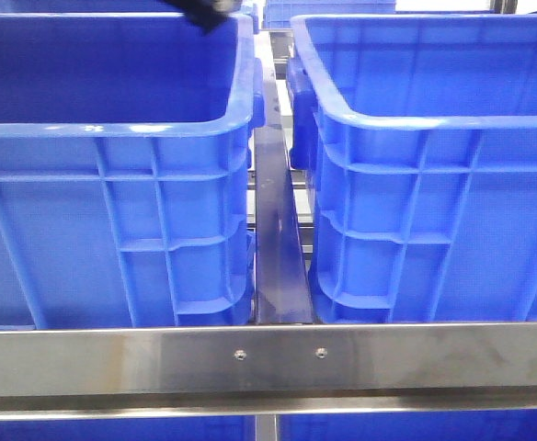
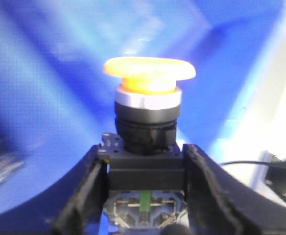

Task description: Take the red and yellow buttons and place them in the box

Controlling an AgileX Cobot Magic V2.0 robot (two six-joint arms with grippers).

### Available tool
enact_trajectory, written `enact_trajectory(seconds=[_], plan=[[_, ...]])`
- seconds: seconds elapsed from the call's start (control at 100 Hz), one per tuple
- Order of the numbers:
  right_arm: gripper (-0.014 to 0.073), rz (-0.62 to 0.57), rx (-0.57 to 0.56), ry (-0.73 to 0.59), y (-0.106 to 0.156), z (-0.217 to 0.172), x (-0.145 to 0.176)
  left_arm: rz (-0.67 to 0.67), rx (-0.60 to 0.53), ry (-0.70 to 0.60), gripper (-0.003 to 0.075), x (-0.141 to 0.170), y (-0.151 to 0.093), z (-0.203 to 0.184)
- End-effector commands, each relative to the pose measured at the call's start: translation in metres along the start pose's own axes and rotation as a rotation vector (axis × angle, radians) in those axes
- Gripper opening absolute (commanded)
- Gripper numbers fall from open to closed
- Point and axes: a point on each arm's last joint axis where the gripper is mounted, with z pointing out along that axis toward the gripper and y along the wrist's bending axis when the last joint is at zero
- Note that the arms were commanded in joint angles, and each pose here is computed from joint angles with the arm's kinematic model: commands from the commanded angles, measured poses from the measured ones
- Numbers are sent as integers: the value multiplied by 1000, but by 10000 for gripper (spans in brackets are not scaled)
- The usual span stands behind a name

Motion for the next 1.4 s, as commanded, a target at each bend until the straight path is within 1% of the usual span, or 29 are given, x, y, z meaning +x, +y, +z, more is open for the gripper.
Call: enact_trajectory(seconds=[0.0,0.13,0.27,0.78,0.97,1.19,1.29,1.39], plan=[[-68,-6,-4,-122,1,-3,-15,41,50,-101,178,-15,-29,-5],[-68,-6,-4,-122,1,-3,-15,69,90,-78,178,-14,-44,7],[-68,-6,-4,-122,1,-3,-15,80,107,-65,178,-13,-50,11],[-68,-6,-3,-112,1,-3,-14,79,107,-64,177,-13,-50,12],[-68,-6,-4,-130,1,-3,-17,79,107,-64,178,-13,-50,12],[-68,-6,-3,-149,1,-4,-29,79,107,-64,177,-13,-50,12],[-68,-6,0,-117,1,-5,-35,78,107,-62,177,-13,-49,13],[-68,-6,8,-46,1,-8,-45,78,107,-62,177,-13,-49,13]])
